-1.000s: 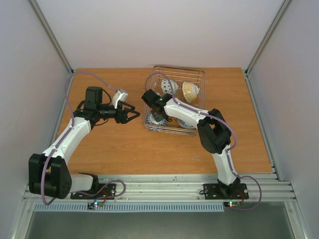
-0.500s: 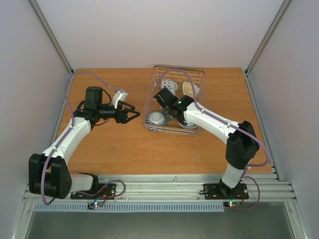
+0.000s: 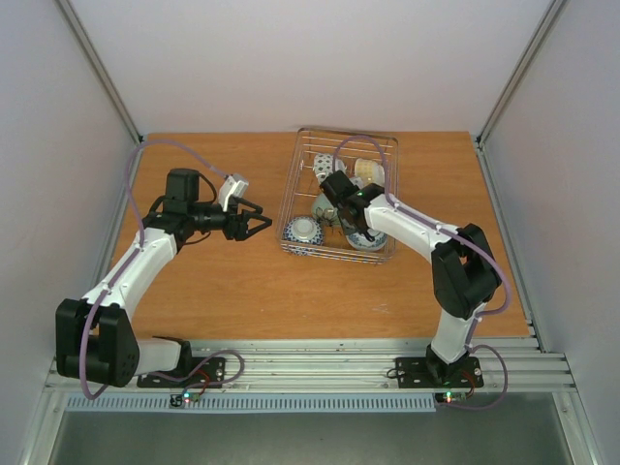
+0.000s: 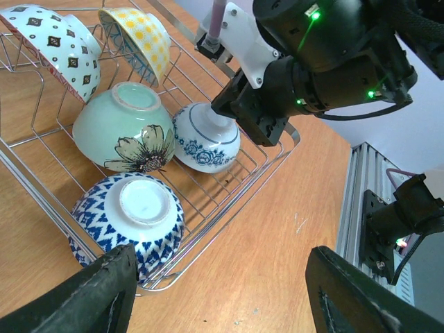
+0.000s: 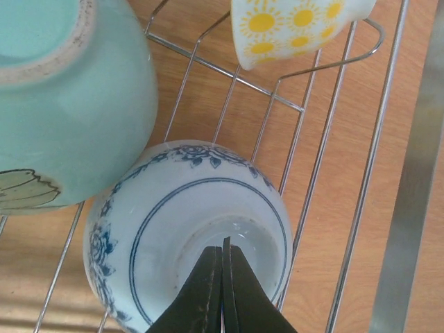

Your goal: Load the bowls into the dish rack

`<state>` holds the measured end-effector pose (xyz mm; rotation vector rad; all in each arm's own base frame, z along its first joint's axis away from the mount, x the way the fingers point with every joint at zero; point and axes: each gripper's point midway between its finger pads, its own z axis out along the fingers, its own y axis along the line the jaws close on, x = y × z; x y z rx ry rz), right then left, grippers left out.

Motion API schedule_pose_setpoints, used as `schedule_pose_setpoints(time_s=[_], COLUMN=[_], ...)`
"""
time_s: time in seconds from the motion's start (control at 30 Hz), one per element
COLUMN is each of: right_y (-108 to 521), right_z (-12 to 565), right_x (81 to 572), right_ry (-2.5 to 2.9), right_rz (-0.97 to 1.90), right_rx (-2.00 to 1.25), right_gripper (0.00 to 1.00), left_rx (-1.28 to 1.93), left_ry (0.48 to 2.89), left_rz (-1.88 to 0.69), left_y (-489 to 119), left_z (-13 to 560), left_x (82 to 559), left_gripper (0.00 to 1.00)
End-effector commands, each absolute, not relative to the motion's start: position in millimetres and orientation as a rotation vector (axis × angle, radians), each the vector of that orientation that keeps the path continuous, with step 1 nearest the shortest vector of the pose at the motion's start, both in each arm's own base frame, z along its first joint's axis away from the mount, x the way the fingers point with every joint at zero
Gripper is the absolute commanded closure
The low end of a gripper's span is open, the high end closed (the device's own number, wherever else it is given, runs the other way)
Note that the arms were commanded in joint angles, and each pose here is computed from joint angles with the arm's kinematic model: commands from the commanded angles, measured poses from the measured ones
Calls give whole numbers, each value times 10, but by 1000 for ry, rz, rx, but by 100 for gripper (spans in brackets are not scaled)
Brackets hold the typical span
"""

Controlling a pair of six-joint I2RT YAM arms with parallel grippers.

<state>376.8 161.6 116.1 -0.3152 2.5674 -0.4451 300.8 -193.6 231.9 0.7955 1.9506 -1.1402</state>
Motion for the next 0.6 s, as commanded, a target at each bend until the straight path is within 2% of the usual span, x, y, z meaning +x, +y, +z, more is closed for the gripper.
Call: schedule_pose_setpoints(time_s=[0.0, 0.33, 0.57], right_y=[1633, 1455, 1460], right_z=[1154, 986, 847], right_x=[3918, 4157, 3991], right_ry=[2552, 2590, 2658], right_rz=[-439, -436, -387], right_rx=[-294, -241, -240], right_gripper=[99, 99, 99], left_rx=[821, 820, 820], left_ry=[1908, 1912, 1912], left_rz=[-1129, -1132, -1129], left_y=[-1950, -1952, -1951], left_z=[2354, 2336, 2333], left_x=[3021, 3030, 3036], left_gripper=[32, 32, 32])
